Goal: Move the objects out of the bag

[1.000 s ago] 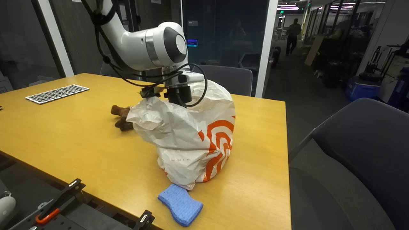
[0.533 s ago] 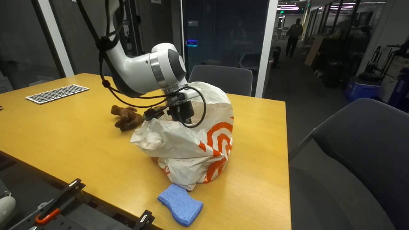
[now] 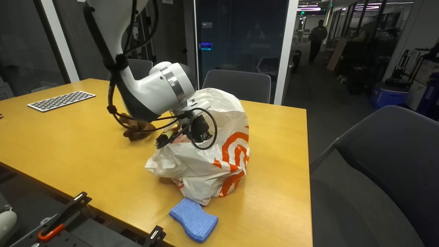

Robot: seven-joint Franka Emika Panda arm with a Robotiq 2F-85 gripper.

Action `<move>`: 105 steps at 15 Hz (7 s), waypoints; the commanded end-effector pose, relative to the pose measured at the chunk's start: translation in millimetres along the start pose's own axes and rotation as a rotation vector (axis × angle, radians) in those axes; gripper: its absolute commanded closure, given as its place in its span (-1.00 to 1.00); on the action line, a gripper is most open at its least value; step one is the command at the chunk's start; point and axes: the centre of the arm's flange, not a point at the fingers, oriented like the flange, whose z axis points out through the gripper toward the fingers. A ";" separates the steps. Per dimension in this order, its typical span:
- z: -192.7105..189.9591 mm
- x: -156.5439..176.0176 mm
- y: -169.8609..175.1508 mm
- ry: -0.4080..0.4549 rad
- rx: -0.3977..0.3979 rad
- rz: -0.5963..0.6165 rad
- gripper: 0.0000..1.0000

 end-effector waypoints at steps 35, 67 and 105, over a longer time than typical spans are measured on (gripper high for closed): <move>-99.5 83.3 107.5 -0.307 0.555 0.115 0.81; -355.1 -55.6 102.7 0.102 1.082 -0.816 0.79; -44.6 43.7 42.1 -0.390 0.291 -0.252 -1.00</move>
